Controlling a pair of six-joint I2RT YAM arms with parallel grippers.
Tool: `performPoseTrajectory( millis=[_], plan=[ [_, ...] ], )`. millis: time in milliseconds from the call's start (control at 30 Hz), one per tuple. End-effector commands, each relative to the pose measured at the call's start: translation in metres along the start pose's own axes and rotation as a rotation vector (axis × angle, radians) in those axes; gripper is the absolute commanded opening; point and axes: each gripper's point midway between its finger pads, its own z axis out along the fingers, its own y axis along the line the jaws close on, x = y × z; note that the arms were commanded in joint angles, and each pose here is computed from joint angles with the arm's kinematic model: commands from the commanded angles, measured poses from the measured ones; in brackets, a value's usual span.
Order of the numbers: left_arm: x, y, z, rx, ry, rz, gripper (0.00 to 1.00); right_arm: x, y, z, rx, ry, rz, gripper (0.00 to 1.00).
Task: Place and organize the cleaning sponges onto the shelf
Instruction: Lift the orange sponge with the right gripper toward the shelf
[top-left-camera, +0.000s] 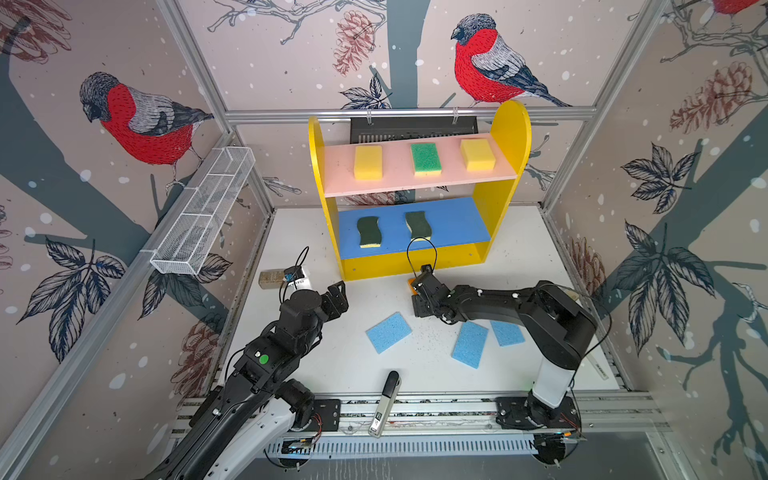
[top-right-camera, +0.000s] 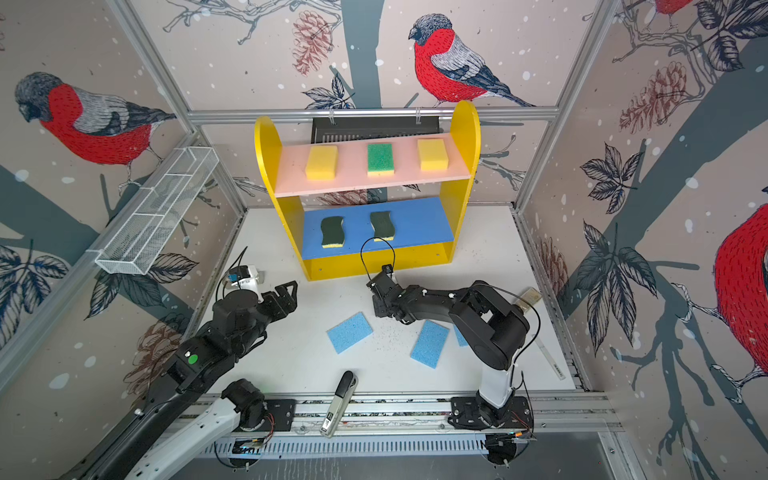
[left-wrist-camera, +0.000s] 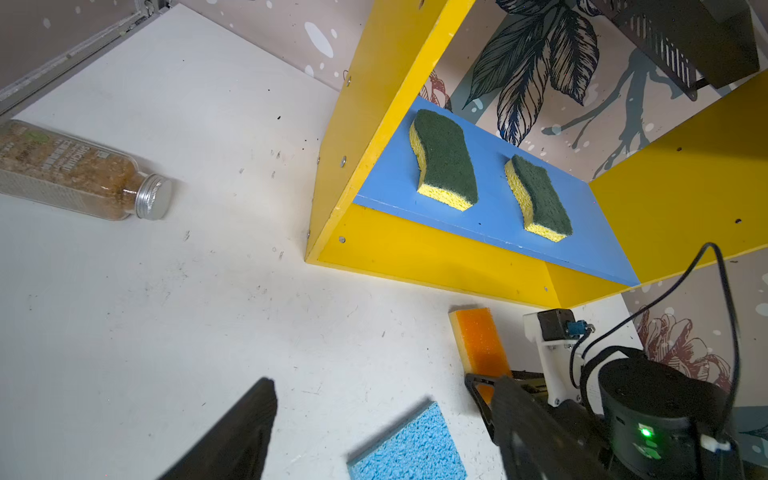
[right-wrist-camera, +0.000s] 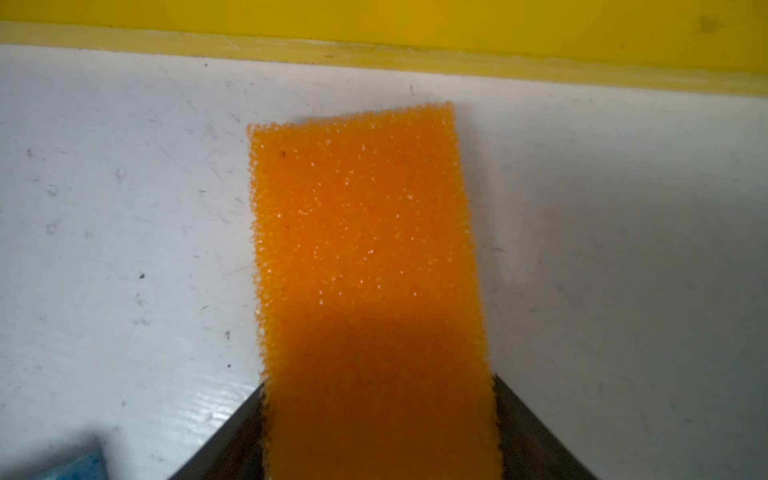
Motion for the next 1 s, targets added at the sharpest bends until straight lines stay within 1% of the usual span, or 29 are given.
performPoseTrajectory(
  millis=[0,200,333,567,967],
  plan=[
    [-0.002,-0.001,-0.002,0.005,-0.005,0.0,0.82,0.031,-0.012,0.003,0.047,0.121,-0.067,0.73],
    [-0.002,0.001,-0.003,0.003,-0.011,-0.001,0.82,0.036,-0.015,-0.001,0.047,0.119,-0.052,0.65],
    [-0.002,-0.001,-0.003,0.01,-0.01,-0.001,0.82,0.037,-0.017,-0.003,0.049,0.116,-0.044,0.65],
    [-0.005,-0.002,-0.006,0.014,-0.018,0.0,0.82,0.026,-0.024,-0.016,0.041,0.073,-0.004,0.62],
    [-0.008,0.0,-0.01,0.014,-0.027,0.0,0.82,-0.007,-0.051,-0.065,0.047,-0.048,0.086,0.61]
  ],
)
